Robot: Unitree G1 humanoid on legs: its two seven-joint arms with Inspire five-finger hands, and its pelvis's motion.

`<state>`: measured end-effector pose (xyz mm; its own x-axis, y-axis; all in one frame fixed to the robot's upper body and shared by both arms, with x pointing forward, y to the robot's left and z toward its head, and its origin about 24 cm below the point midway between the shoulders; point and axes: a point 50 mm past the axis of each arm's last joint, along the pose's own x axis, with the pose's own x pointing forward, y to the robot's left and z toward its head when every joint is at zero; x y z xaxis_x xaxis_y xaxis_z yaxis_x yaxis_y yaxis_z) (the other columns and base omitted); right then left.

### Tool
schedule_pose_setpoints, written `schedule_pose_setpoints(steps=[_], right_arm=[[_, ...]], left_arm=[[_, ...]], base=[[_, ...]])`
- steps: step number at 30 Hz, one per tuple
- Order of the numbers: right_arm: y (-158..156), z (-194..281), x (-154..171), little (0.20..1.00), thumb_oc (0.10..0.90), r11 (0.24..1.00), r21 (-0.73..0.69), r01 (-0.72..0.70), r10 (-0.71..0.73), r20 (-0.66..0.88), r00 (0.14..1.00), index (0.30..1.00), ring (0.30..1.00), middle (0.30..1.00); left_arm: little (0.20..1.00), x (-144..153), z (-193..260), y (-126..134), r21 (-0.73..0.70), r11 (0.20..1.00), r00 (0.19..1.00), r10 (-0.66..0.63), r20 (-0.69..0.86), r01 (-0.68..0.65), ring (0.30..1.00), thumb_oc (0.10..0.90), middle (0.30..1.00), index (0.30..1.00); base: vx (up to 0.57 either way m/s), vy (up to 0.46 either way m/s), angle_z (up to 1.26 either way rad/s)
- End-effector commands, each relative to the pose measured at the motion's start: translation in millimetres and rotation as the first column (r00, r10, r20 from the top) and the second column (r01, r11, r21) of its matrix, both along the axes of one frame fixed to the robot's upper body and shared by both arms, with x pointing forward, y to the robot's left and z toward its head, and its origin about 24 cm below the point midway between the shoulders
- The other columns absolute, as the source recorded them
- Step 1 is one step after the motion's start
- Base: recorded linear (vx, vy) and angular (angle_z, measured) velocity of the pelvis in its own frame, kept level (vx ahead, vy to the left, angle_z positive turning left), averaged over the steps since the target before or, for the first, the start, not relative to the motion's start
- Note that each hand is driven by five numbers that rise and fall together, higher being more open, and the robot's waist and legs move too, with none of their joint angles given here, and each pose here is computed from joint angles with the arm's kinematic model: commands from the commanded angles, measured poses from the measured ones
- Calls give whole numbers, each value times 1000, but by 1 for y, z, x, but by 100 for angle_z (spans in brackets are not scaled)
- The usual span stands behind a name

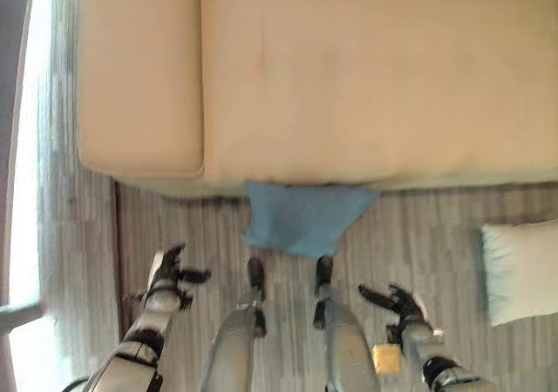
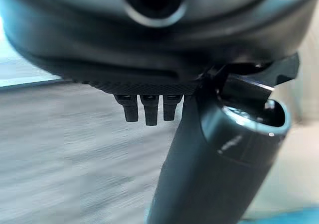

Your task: Pick up all the scattered cushions and arrange them neatly on the sofa.

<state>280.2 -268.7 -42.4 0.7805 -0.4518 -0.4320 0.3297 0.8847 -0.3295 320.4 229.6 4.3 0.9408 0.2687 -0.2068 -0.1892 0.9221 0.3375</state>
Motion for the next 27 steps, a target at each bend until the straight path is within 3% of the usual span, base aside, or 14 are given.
schedule_pose_setpoints(steps=[1, 4, 10, 20, 27], right_arm=[[-3, -10, -23, 900, 800, 994, -9, 110, -109, 56, 993, 900, 900, 900], [1, 32, 16, 900, 800, 993, 6, 118, -116, 245, 962, 900, 900, 900], [5, 91, 56, 900, 800, 994, 35, 102, -107, 458, 883, 900, 900, 900], [19, 175, 94, 900, 800, 1000, -22, 3, 13, 664, 747, 900, 900, 900], [52, 230, 115, 900, 800, 989, -10, -148, 102, 768, 632, 900, 900, 900]], left_arm=[[900, -26, -35, -12, -102, 991, 996, 83, -44, -87, 900, 800, 900, 900], [900, 10, 12, -19, -117, 992, 989, 66, 130, -51, 900, 800, 900, 900], [900, 41, 68, -31, -119, 993, 949, 33, 314, 5, 900, 800, 900, 900], [900, 60, 127, -57, -70, 993, 870, -52, 491, 98, 900, 800, 900, 900], [900, 70, 170, -86, -60, 978, 794, -125, 595, 198, 900, 800, 900, 900]], base=[[-93, -32, -7], [-56, -38, -12], [-6, -25, 0], [-3, -18, 1], [-8, -12, 2]])
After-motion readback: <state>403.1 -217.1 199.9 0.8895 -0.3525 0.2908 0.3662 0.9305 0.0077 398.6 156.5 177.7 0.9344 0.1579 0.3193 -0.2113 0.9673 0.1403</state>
